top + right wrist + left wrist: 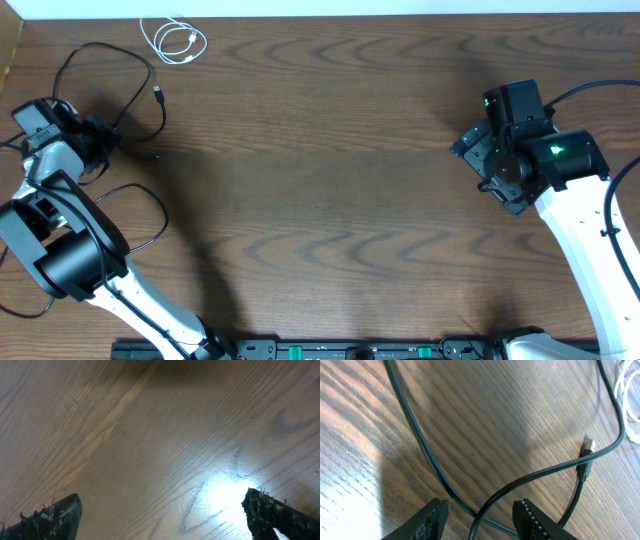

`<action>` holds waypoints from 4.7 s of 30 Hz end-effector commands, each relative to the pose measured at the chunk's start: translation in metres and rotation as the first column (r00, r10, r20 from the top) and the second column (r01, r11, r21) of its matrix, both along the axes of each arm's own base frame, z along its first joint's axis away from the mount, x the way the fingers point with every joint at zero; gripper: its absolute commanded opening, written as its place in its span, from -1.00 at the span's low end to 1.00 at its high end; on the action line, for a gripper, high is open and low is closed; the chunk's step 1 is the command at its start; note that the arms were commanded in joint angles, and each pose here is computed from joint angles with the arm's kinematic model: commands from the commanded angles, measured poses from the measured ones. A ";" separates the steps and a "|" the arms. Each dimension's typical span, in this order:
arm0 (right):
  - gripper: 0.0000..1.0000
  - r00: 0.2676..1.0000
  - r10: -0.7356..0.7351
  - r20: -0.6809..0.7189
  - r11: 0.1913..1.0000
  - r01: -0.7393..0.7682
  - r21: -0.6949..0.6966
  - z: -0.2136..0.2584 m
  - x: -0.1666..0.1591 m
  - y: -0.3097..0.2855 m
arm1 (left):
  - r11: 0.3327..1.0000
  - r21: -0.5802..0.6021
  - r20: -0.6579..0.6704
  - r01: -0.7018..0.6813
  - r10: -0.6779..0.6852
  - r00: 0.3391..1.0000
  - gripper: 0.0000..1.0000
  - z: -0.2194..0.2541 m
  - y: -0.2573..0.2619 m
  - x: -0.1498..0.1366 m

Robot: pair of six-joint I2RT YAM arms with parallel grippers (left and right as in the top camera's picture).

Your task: Untangle cables

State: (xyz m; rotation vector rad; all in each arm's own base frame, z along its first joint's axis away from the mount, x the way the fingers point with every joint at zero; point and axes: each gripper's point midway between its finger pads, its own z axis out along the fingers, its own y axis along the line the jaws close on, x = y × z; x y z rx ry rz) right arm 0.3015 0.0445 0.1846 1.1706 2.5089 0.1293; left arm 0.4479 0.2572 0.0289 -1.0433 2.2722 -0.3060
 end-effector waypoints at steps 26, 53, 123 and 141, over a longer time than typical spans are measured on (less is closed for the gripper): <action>0.98 1.000 0.007 0.001 1.000 -0.007 -0.022 0.000 -0.001 -0.002 | 0.680 0.088 -0.544 -0.728 0.645 0.537 0.45 0.015 0.075 -0.284; 0.99 1.000 0.007 0.001 1.000 -0.007 -0.022 0.000 -0.001 -0.002 | 0.605 -0.070 -0.565 -0.793 0.631 0.531 -0.17 -0.043 0.090 -0.296; 0.99 1.000 0.008 0.001 1.000 -0.008 -0.022 0.000 -0.001 -0.002 | 0.690 -0.014 -0.147 0.723 -0.717 0.681 0.95 0.139 -0.352 -0.077; 0.99 1.000 0.008 0.001 1.000 -0.008 -0.022 0.000 -0.001 -0.002 | 0.707 0.318 -0.084 0.632 -0.643 0.762 0.96 0.248 -0.324 -0.194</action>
